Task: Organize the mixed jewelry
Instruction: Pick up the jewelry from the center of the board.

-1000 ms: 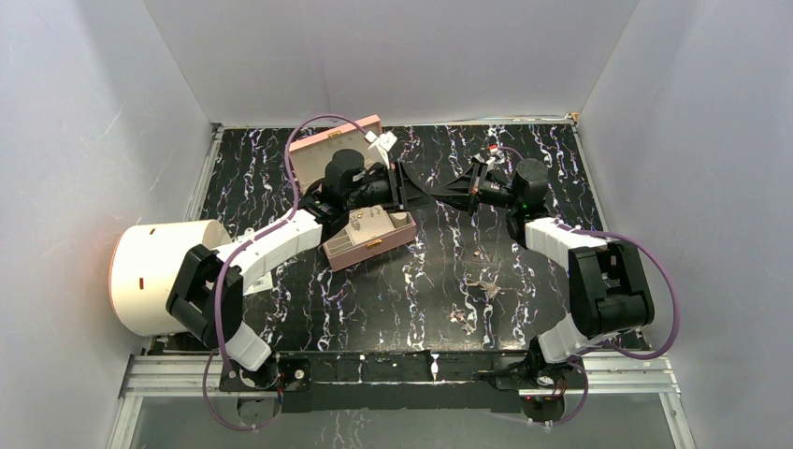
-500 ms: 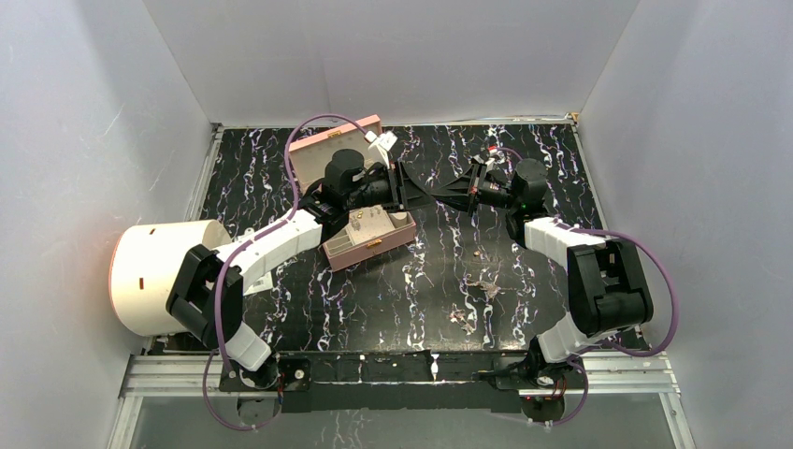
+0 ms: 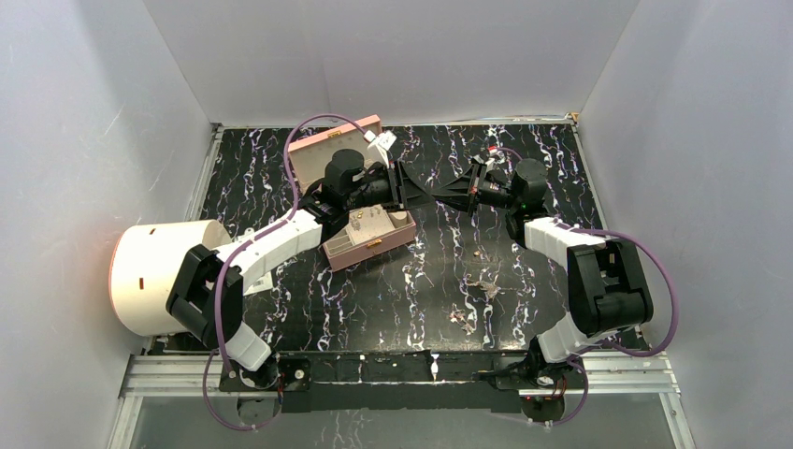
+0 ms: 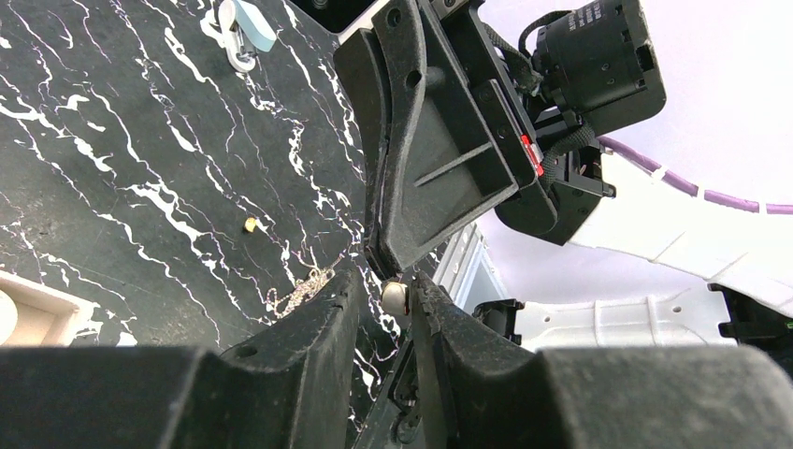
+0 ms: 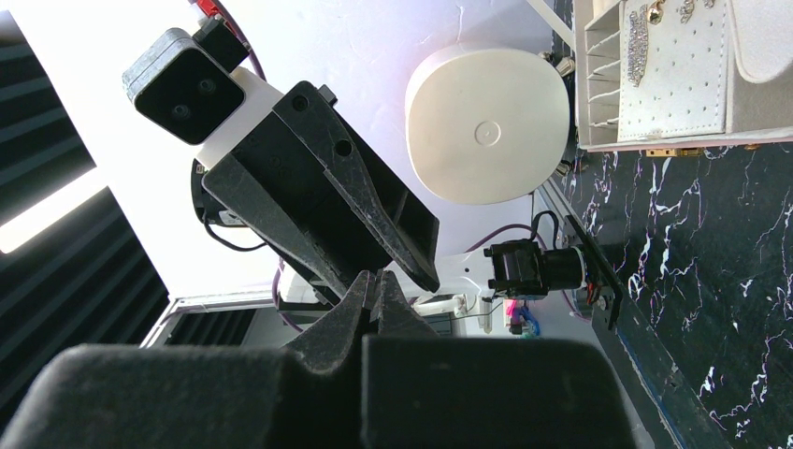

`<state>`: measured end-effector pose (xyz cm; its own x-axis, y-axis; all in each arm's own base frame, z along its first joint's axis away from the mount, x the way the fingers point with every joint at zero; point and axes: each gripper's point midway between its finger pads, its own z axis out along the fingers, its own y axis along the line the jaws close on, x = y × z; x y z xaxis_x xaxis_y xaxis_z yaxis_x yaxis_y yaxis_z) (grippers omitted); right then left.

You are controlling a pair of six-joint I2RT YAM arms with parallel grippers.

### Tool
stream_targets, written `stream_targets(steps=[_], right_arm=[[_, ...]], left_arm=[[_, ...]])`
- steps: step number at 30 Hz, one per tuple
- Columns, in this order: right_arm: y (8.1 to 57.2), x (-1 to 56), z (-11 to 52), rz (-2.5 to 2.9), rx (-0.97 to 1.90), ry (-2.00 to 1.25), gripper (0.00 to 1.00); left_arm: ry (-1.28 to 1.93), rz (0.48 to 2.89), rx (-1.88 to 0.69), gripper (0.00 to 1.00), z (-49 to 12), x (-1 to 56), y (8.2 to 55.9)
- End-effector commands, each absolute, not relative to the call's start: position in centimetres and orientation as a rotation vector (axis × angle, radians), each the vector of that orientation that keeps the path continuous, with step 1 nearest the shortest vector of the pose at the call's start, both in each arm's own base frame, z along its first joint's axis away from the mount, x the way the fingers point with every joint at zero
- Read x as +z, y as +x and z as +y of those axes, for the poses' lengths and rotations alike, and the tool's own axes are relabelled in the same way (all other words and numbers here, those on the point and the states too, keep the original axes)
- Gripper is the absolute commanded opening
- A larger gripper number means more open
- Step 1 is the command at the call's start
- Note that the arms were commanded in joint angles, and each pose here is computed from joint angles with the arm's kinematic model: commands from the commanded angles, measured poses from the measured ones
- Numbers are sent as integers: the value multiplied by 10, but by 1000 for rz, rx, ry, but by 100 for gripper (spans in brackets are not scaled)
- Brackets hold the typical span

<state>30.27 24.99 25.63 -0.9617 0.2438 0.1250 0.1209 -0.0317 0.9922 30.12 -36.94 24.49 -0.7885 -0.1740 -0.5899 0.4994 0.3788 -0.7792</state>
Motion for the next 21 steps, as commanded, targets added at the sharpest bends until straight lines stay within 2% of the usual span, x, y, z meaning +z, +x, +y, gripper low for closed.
stream_targets(steps=[1,7,14,19,21], right_arm=[[300,259,248,2099,2158,335,0],[300,257,248,2101,2155,340,0],[299,256,248,2105,2154,341,0],[299,253,248,2110,2151,352,0],[299,253,248,2110,2149,348,0]], left_arm=[[312,1950,-1461,27,-368,273,298],[310,1948,-1465,28,-367,273,297],[310,1945,-1469,18,-367,273,296],[307,1947,-1469,5,-367,273,296],[306,1947,-1466,2,-367,272,296]])
